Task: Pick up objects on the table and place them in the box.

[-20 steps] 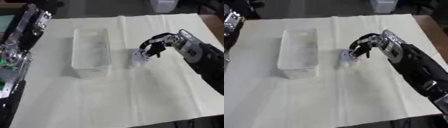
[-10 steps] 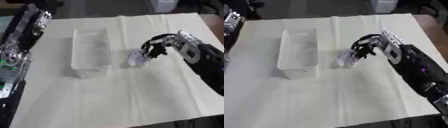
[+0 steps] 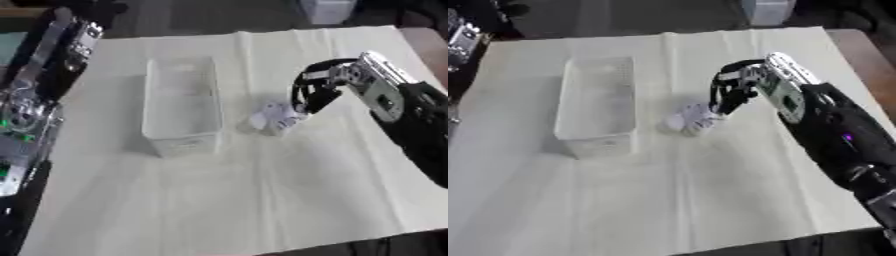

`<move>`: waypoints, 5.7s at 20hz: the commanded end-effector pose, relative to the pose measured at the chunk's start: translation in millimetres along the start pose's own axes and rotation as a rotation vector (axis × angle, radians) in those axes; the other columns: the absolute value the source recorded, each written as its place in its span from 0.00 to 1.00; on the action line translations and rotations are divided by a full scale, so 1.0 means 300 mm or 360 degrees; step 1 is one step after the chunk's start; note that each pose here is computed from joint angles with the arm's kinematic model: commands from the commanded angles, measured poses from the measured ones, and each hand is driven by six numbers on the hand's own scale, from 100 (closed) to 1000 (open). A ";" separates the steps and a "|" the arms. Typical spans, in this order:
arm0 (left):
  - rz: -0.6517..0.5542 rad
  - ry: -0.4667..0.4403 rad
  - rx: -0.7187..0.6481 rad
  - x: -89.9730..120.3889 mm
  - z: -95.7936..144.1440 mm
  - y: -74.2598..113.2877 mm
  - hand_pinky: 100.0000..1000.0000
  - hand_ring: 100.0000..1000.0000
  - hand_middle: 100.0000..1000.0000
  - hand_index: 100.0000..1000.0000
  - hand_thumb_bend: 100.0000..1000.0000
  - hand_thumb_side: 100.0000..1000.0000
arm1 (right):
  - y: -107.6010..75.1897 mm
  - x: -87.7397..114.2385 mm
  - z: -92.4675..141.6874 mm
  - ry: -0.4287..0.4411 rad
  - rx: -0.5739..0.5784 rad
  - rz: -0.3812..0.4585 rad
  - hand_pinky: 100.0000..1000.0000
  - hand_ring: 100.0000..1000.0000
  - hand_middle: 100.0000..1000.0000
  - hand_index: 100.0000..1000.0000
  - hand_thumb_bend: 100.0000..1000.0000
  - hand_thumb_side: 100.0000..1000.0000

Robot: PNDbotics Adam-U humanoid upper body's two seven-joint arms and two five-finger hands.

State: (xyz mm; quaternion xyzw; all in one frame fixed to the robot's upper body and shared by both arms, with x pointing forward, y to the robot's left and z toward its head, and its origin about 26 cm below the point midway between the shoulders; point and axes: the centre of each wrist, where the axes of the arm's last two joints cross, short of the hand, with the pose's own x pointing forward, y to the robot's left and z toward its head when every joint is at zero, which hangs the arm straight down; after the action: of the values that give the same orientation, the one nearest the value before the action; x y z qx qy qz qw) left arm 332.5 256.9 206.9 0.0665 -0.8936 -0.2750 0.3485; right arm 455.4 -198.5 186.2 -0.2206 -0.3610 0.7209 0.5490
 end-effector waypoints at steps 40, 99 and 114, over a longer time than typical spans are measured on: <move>0.0010 -0.0043 -0.0011 0.021 -0.015 0.007 0.87 0.92 0.93 0.84 0.00 0.90 | 0.045 0.024 -0.133 -0.0150 0.0251 -0.0105 0.93 1.00 1.00 1.00 0.11 0.71; 0.0023 -0.0051 -0.0012 0.022 -0.017 0.006 0.87 0.92 0.93 0.84 0.00 0.90 | -0.198 0.228 0.197 0.0084 -0.0673 0.0292 0.00 0.00 0.00 0.17 0.00 0.33; 0.0053 -0.0079 -0.0018 0.032 -0.031 -0.005 0.87 0.92 0.93 0.84 0.00 0.89 | -0.235 0.421 0.197 -0.0016 -0.0802 0.0487 0.00 0.00 0.00 0.17 0.00 0.31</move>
State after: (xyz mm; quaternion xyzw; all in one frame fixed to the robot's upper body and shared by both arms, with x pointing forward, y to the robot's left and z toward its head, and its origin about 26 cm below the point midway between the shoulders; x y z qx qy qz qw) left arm 333.5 250.8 207.4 0.0460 -0.8954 -0.2727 0.3490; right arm 422.5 -89.6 275.2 -0.3874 -0.4845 0.6890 0.3747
